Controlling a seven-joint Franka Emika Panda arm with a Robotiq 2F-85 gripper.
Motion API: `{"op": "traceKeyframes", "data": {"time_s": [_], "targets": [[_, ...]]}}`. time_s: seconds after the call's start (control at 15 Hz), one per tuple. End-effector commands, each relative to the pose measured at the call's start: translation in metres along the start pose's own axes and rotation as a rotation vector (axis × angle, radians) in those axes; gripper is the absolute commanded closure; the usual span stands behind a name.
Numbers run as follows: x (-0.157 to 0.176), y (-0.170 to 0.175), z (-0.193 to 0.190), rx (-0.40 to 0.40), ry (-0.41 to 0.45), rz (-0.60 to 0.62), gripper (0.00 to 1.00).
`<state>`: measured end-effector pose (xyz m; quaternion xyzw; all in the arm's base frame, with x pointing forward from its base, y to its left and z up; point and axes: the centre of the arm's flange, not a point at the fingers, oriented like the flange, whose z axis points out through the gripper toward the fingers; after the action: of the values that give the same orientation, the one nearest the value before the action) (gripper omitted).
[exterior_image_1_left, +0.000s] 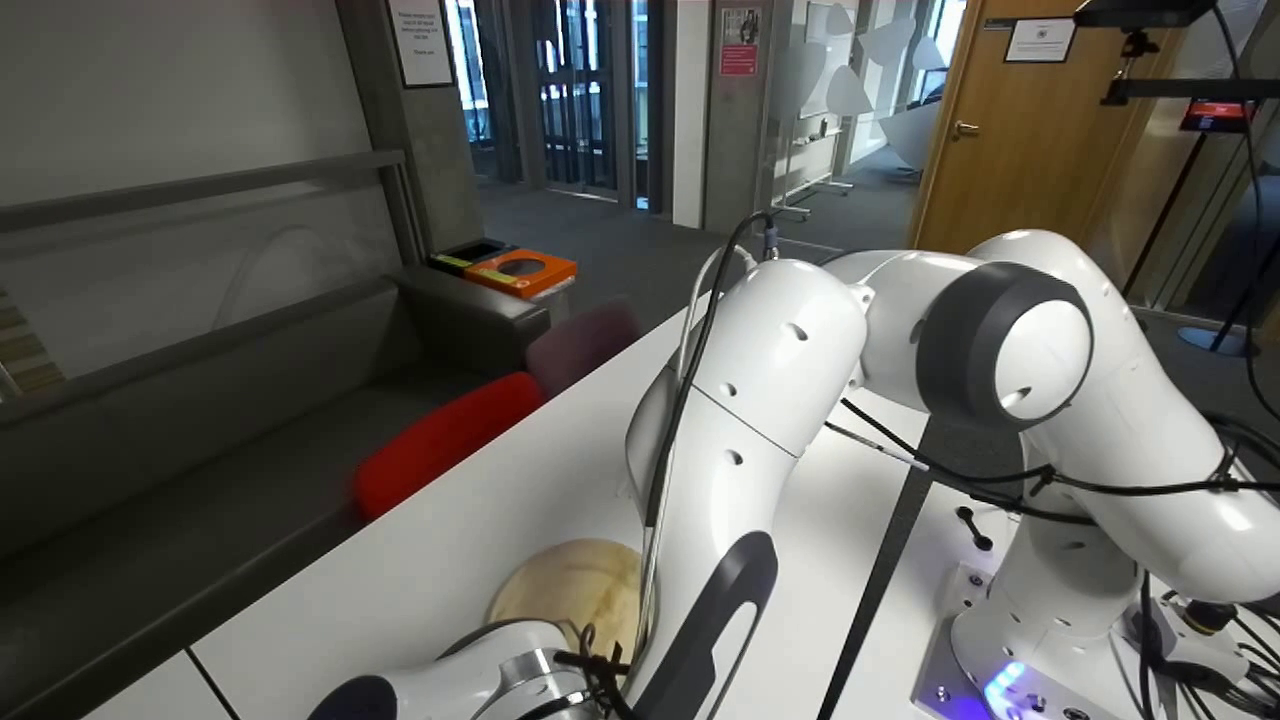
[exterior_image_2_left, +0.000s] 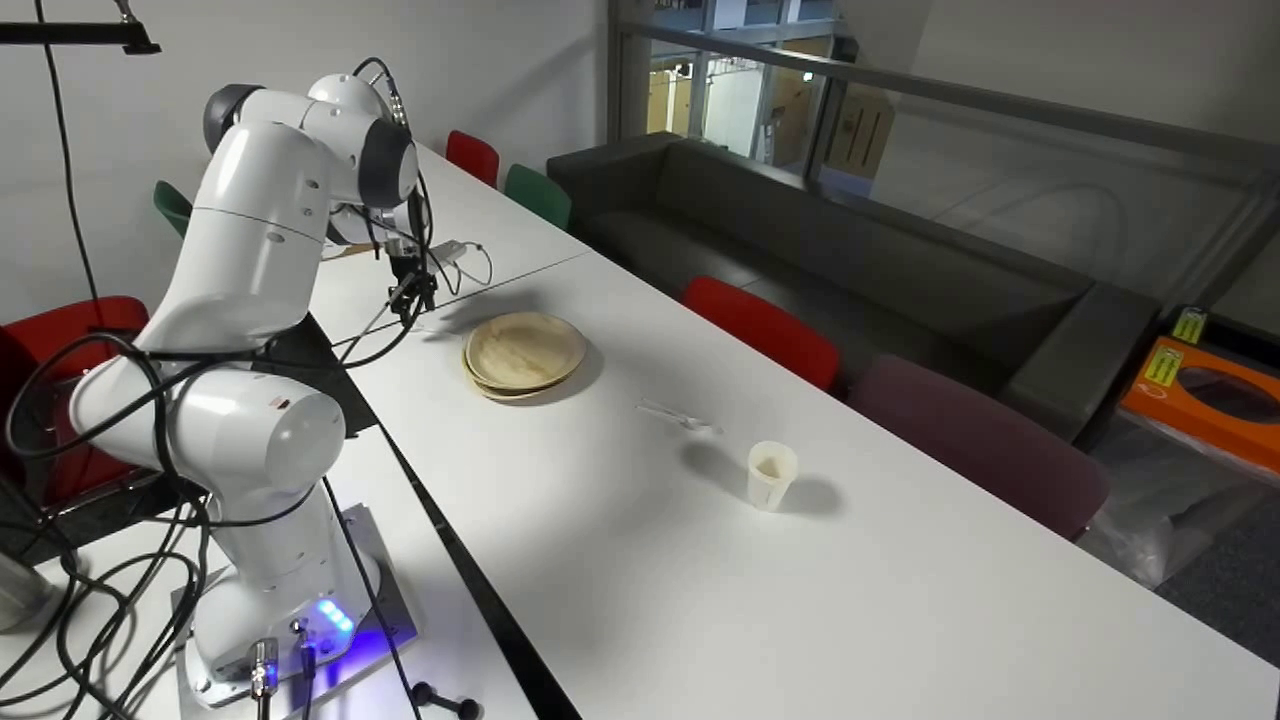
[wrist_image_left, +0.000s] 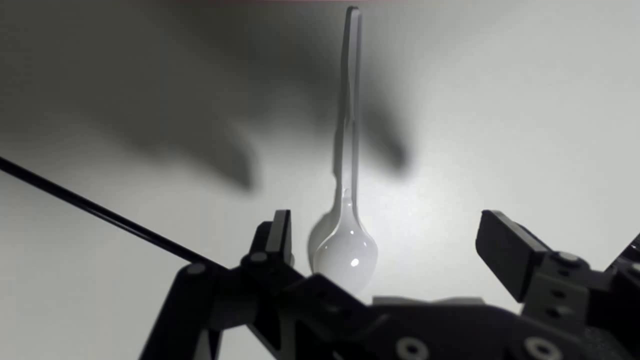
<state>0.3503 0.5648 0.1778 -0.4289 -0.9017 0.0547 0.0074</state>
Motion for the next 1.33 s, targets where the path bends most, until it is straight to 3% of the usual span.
{"op": "traceKeyframes", "data": {"time_s": [0.0, 0.47, 0.93, 1.27], "targets": [[-0.007, -0.007, 0.001, 0.042, 0.019, 0.002, 0.0], [-0.023, -0.002, 0.01, 0.182, 0.163, 0.039, 0.0], [-0.036, -0.001, 0.011, 0.244, 0.216, 0.061, 0.0], [-0.034, -0.001, 0.011, 0.276, 0.23, 0.066, 0.07]]}}
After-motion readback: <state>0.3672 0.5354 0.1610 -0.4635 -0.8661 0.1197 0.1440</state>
